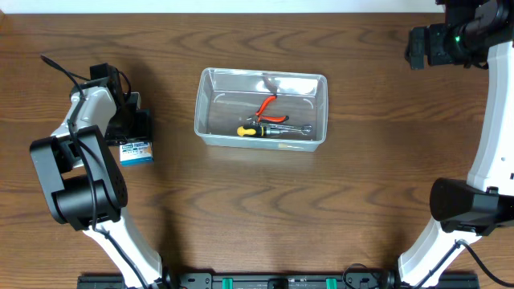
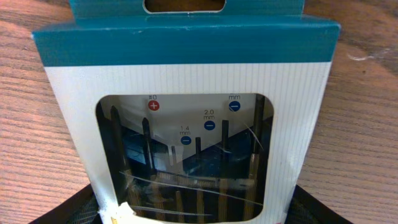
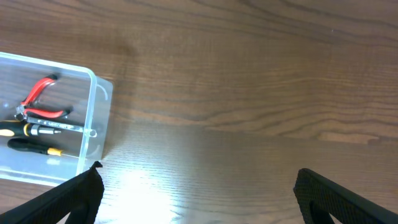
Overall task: Pack container
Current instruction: 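Lower the left gripper onto the blue-white screwdriver box and grasp it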
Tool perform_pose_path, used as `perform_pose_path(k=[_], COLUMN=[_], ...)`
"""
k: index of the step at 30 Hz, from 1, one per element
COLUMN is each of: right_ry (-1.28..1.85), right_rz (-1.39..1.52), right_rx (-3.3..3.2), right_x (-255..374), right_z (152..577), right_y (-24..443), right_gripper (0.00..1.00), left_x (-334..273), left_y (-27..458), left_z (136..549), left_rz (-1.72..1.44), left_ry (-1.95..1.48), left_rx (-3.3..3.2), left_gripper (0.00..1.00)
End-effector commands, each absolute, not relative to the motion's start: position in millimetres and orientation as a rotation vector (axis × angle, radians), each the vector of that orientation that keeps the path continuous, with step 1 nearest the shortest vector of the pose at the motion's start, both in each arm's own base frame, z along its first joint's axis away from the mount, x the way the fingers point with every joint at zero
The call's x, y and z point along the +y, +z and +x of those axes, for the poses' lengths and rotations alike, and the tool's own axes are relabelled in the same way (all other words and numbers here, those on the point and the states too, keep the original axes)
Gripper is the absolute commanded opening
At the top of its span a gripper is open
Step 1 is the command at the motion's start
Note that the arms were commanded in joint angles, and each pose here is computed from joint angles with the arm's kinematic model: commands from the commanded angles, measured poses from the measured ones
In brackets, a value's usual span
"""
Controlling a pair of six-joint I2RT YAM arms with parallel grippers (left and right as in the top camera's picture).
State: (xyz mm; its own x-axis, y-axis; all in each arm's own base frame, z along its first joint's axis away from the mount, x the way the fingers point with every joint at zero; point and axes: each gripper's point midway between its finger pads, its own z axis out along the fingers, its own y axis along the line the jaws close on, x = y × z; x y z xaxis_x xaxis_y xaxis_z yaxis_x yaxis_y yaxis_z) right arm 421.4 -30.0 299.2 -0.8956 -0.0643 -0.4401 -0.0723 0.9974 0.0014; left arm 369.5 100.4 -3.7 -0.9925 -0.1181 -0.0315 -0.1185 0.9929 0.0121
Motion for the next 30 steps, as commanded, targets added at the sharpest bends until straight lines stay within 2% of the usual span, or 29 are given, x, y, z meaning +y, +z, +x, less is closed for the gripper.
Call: perform_pose_path(k=[1, 13, 27, 30], right_ry=[0.04, 0.04, 0.04, 0.04], right_rz=[-0.084, -0.084, -0.084, -0.084], right_rx=[2.696, 2.696, 2.695, 2.696], right_x=[-29, -29, -29, -29], right_z=[422, 422, 422, 422], right_y=[295, 295, 295, 295], right_gripper=[0.99, 0.99, 0.99, 0.99], left_x=[92, 93, 94, 95], left_y=[-22, -22, -9, -2], left_z=[354, 355, 359, 361], left_rz=[-0.186, -0.186, -0.183, -0.182], left_ry=[-0.037, -0.034, -0.018, -0.013], left_rx=[3.166, 3.162, 3.132, 3.115], left_gripper=[0.59, 0.46, 0.4, 0.35])
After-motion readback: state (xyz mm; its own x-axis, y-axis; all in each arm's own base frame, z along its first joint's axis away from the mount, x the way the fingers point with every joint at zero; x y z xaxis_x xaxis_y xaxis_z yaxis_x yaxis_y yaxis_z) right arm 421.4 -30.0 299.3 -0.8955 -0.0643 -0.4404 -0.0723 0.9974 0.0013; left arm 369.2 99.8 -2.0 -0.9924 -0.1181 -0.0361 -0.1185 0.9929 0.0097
